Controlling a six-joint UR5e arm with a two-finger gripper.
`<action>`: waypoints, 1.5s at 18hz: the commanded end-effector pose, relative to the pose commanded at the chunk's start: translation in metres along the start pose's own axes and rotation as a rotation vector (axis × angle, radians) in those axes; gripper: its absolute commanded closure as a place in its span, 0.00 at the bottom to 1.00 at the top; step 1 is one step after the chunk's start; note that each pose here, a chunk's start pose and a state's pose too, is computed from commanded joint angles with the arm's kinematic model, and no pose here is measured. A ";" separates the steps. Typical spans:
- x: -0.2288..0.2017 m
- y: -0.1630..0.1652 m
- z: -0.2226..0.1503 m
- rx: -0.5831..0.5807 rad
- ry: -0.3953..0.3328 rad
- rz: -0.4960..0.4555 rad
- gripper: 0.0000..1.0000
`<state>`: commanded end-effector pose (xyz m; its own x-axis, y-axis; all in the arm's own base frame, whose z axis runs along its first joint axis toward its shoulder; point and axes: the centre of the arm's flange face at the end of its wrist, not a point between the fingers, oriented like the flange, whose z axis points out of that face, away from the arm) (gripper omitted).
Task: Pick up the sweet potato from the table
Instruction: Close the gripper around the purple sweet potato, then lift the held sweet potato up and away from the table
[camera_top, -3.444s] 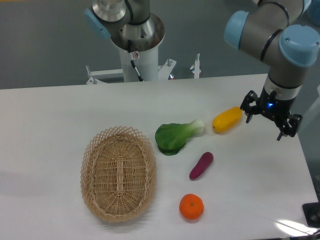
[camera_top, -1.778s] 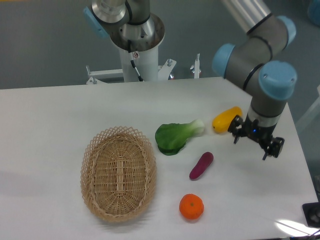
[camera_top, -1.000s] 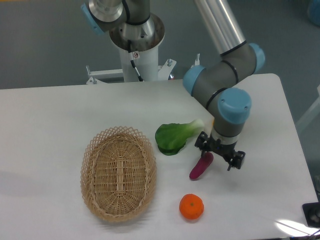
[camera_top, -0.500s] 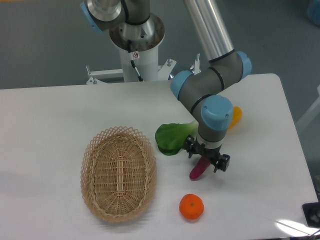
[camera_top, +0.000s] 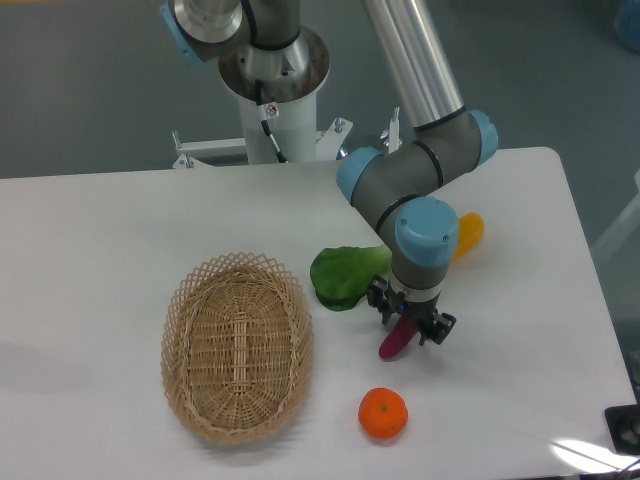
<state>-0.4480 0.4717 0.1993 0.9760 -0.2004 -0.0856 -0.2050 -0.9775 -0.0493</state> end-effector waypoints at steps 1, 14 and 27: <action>-0.001 0.001 0.000 0.000 0.000 -0.001 0.67; -0.073 0.030 -0.118 0.079 -0.080 0.026 0.72; -0.129 0.151 -0.218 0.132 -0.078 0.109 0.72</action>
<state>-0.5883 0.3355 0.4202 0.9397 -0.2944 -0.1740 -0.3226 -0.9320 -0.1654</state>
